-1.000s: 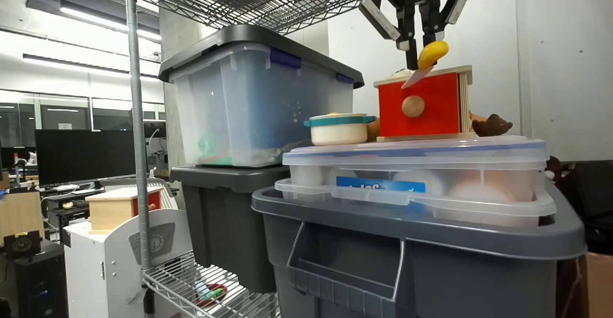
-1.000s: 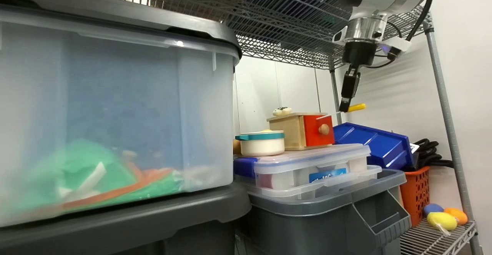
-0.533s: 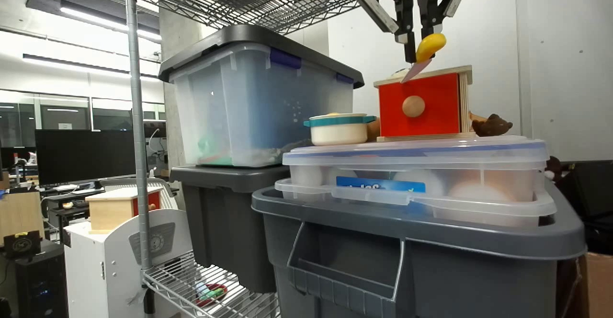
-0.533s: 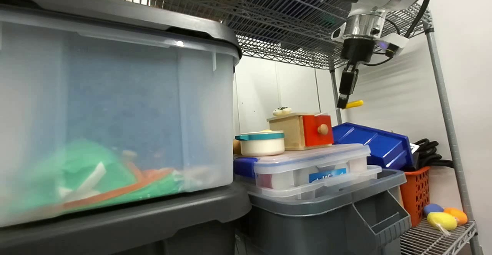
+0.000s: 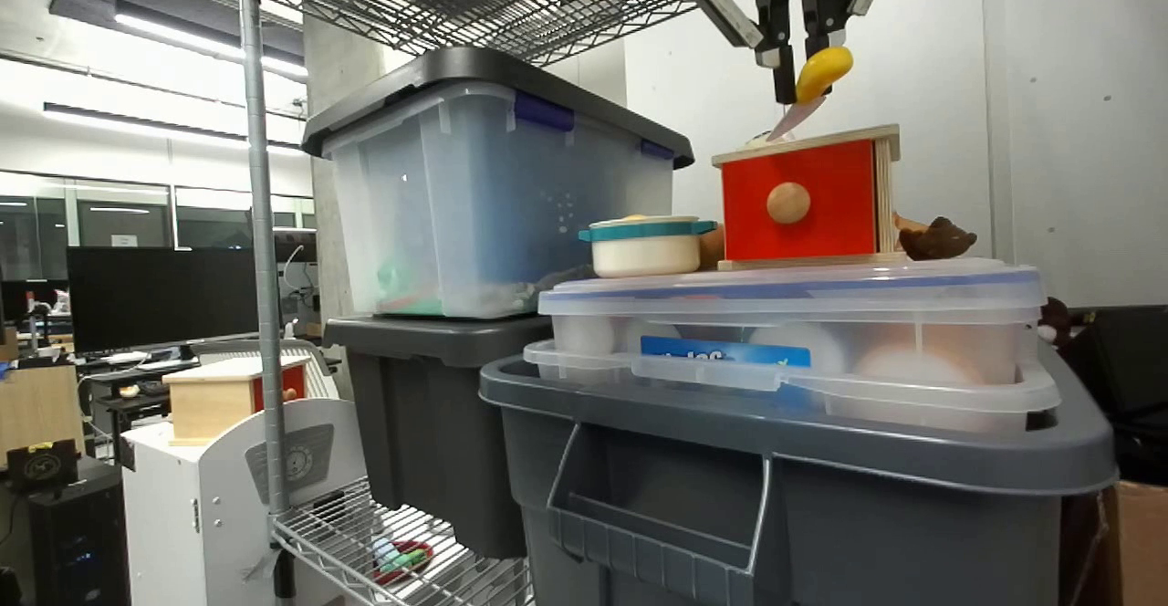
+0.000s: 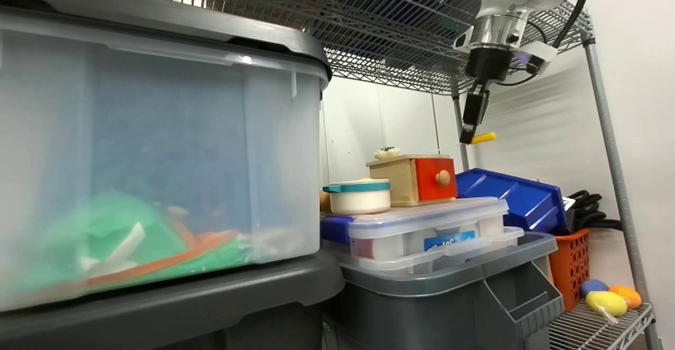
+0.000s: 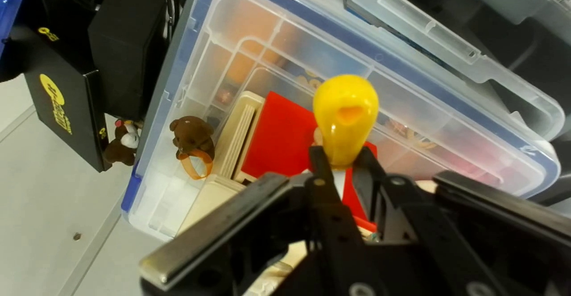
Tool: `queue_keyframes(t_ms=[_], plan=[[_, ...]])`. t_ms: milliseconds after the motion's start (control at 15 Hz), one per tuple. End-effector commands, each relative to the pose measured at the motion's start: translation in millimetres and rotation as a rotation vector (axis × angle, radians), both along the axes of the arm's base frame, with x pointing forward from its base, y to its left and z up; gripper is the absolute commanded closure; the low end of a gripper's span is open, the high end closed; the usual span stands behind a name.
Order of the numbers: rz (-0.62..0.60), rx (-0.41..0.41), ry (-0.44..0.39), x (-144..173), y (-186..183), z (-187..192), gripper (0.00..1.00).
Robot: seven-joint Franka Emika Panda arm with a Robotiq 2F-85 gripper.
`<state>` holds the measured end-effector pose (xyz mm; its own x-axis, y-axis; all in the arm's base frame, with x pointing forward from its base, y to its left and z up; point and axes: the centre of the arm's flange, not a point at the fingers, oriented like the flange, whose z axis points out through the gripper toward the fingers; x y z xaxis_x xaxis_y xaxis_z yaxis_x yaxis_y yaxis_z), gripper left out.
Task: Open the red drawer, pick up the knife from the top of the drawer and put it in the red drawer
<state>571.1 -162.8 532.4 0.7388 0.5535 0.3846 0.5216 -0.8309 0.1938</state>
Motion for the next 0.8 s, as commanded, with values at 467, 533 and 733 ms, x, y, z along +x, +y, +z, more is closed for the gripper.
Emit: queue_keyframes(t_ms=[467, 533, 733], plan=[[-0.018, 0.033, 0.022, -1.6, -4.1, -0.7, 0.95], [-0.022, 0.039, 0.027, -1.8, -4.5, -1.6, 0.95], [-0.033, 0.057, 0.036, -2.7, -5.3, -3.8, 0.95]])
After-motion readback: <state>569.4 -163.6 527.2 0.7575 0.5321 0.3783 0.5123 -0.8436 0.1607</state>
